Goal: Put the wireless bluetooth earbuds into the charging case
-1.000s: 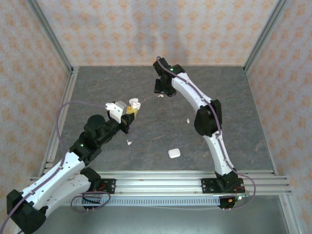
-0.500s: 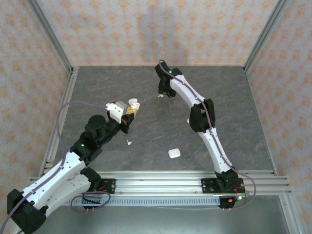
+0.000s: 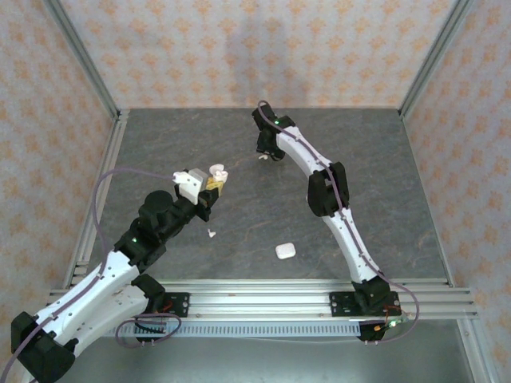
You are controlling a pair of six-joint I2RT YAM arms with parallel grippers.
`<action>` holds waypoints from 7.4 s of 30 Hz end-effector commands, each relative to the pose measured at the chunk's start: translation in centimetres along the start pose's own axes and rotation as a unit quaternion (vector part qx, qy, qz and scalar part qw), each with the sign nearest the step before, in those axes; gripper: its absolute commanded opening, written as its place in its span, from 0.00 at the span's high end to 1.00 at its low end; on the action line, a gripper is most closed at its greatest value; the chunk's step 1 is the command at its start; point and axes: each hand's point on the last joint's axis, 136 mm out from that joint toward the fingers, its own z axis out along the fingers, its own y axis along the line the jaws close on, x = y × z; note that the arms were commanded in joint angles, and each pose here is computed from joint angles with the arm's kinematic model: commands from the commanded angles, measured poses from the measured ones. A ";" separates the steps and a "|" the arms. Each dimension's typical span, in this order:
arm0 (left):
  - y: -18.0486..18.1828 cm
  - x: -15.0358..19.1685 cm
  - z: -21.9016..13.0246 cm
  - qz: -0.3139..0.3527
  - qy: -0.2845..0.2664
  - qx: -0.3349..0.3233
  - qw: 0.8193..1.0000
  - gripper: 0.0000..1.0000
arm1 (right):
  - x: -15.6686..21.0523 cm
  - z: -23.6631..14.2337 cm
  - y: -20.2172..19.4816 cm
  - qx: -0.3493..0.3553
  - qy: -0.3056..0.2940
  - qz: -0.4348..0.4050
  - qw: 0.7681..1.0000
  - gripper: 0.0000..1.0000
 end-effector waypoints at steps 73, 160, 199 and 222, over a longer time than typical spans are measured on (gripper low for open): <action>0.3 -1.3 -2.2 -0.017 -0.023 -0.009 1.000 1.00 | 3.4 0.9 -0.9 -0.001 0.073 -0.105 0.992 0.68; -2.4 -8.6 -0.7 -0.014 -0.119 0.067 0.991 1.00 | 10.2 -41.4 8.3 -0.412 -0.251 -0.045 0.874 0.91; -2.2 -8.9 -0.5 -0.008 -0.116 0.059 0.991 1.00 | 12.7 -40.2 8.7 -0.376 -0.235 -0.088 0.892 0.91; -2.3 -8.7 -0.5 -0.008 -0.114 0.061 0.992 1.00 | 12.7 -41.7 9.2 -0.390 -0.215 -0.080 0.892 0.74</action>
